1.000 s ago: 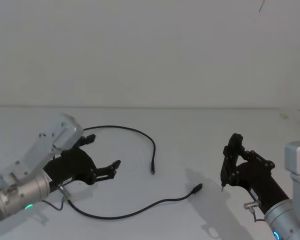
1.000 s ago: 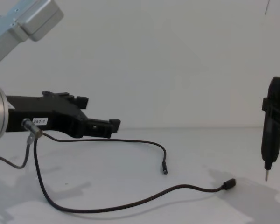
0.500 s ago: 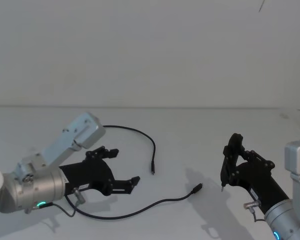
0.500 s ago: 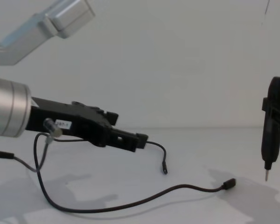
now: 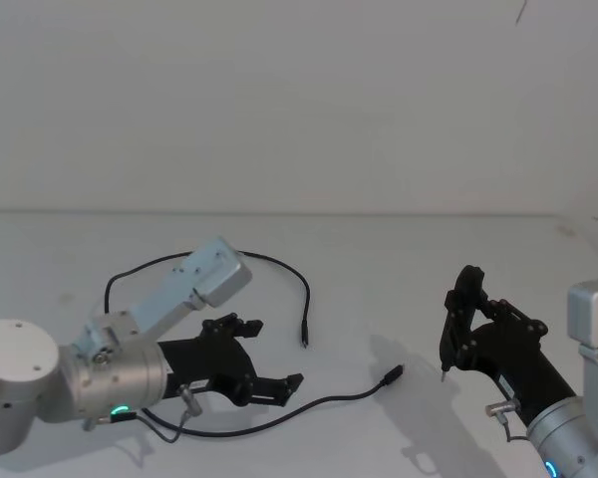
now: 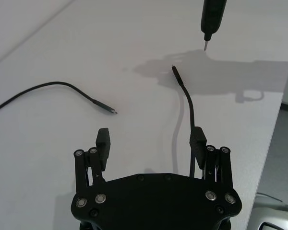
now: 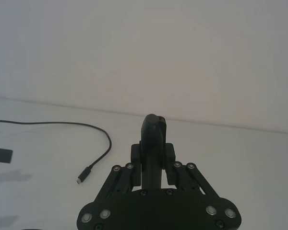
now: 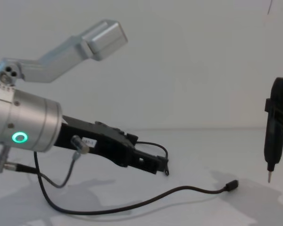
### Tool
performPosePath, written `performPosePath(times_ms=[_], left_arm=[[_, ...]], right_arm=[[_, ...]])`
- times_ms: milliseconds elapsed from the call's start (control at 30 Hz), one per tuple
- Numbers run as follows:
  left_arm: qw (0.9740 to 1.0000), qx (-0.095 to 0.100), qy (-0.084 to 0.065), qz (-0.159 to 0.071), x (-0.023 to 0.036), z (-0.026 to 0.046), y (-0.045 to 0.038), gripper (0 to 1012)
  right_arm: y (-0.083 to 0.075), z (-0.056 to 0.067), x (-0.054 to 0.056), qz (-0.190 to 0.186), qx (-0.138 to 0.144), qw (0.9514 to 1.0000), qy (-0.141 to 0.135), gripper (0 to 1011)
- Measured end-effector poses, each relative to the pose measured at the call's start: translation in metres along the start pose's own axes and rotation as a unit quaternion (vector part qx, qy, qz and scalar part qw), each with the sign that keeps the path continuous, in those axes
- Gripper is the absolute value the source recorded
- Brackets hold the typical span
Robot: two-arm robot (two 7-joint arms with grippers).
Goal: Pick up the data cable with the one hand.
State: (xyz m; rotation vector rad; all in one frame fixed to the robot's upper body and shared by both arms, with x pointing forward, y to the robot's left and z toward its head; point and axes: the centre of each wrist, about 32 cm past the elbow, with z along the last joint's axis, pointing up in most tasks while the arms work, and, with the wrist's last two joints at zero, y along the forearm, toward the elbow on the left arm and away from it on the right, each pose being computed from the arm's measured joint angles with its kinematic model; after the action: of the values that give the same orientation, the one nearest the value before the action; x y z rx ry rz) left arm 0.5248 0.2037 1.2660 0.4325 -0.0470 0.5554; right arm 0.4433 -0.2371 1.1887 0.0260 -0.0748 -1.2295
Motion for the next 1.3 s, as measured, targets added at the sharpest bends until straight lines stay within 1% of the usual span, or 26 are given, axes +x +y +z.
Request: performPosePath(times_ms=[233,267,333,400,433,600,867,1000,1067,1267,1300], left_arm=[[0.9998,0.012,0.003,-0.012,-0.0023,0.0017,-0.0157,1001],[0.9998,0.012,0.003,-0.012,-0.0023,0.0017,-0.0157,1001],[0.9997,0.016,0.004,-0.018,-0.0032,0.0023,-0.022,1001],[0.9996,0.018,0.004,-0.02,-0.0037,0.0026,-0.0246,1001],[0.9995,0.021,0.005,-0.023,-0.0043,0.0028,-0.0276,1001],[0.999,0.033,0.007,-0.029,-0.0054,0.0023,-0.0367,1001],[0.998,0.053,0.009,-0.033,-0.007,0.001,-0.0483,1001],[0.9977,0.059,0.01,-0.034,-0.0076,0.0008,-0.0523,989],[0.9975,0.061,0.01,-0.034,-0.0078,0.0007,-0.0535,927],[0.9971,0.067,0.011,-0.035,-0.0083,0.0003,-0.0572,801],[0.997,0.068,0.011,-0.035,-0.0084,0.0002,-0.0579,750]], right_arm=[[0.0,0.0,0.0,0.0,0.0,1.0,0.0,279],[0.0,0.0,0.0,0.0,0.0,1.0,0.0,279],[0.0,0.0,0.0,0.0,0.0,1.0,0.0,279],[0.0,0.0,0.0,0.0,0.0,1.0,0.0,279],[0.0,0.0,0.0,0.0,0.0,1.0,0.0,279],[0.0,0.0,0.0,0.0,0.0,1.0,0.0,279],[0.0,0.0,0.0,0.0,0.0,1.0,0.0,279],[0.0,0.0,0.0,0.0,0.0,1.0,0.0,279],[0.0,0.0,0.0,0.0,0.0,1.0,0.0,279],[0.0,0.0,0.0,0.0,0.0,1.0,0.0,279],[0.0,0.0,0.0,0.0,0.0,1.0,0.0,279]])
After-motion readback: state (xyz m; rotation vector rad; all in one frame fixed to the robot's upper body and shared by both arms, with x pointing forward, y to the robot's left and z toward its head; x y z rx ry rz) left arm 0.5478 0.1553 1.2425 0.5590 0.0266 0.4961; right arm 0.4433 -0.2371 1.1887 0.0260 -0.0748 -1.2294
